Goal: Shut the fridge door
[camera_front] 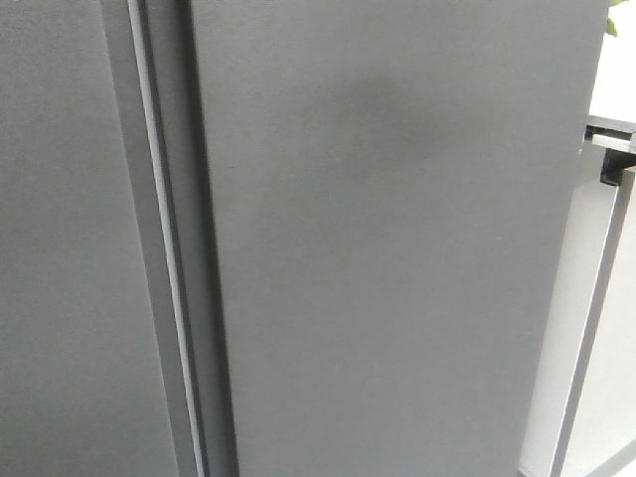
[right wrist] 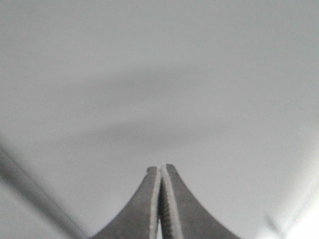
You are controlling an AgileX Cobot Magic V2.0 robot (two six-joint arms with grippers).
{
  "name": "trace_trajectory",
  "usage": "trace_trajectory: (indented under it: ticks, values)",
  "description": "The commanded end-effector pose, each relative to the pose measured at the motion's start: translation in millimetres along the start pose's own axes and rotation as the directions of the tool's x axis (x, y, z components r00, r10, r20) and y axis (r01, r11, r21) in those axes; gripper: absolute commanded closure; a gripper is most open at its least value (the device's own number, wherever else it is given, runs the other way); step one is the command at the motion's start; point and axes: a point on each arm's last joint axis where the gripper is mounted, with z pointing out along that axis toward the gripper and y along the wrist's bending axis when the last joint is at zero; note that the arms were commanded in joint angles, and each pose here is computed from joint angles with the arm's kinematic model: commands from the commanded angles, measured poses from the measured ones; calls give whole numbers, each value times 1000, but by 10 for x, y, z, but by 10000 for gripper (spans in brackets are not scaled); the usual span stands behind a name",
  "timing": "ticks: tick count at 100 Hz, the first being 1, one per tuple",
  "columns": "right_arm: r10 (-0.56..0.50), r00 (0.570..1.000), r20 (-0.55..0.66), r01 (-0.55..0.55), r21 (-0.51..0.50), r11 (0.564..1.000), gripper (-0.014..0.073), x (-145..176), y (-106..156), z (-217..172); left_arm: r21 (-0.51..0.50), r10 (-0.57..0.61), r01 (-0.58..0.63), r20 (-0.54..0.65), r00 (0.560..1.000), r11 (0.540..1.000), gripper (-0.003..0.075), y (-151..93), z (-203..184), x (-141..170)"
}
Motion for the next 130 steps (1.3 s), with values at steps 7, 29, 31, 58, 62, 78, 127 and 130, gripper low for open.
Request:
trace_trajectory:
  ticks: [7, 29, 31, 58, 62, 78, 127, 130]
  values:
    - [2, 988, 152, -14, 74, 997, 641, 261, -2, -330, 2, -7, 7, 58, 998, 1000, 740, 4, -22, 39]
    - [10, 985, 172, -24, 79, 997, 641, 852, 51, -554, 2, -7, 7, 58, 998, 1000, 740, 4, -22, 39]
    - [12, 987, 163, -24, 76, 997, 641, 902, 55, -556, 2, -7, 7, 58, 998, 1000, 740, 4, -22, 39]
    - [40, 999, 4, -40, 45, 998, 641, 1358, 60, -458, 2, -7, 7, 58, 998, 1000, 740, 4, -22, 39]
    - [42, 999, -6, -42, 44, 998, 641, 1384, 59, -450, 2, -7, 7, 58, 998, 1000, 740, 4, -22, 39]
    - [24, 992, 127, -34, 83, 996, 641, 1450, 41, -540, 2, -7, 7, 58, 998, 1000, 740, 4, -22, 39]
    - [-15, 901, 434, -84, 207, 975, 641, 2228, -124, -553, 2, -7, 7, 58, 998, 1000, 740, 4, -22, 39]
    - [-16, 898, 439, -84, 207, 975, 641, 2224, -125, -555, 2, -7, 7, 58, 998, 1000, 740, 4, -22, 39]
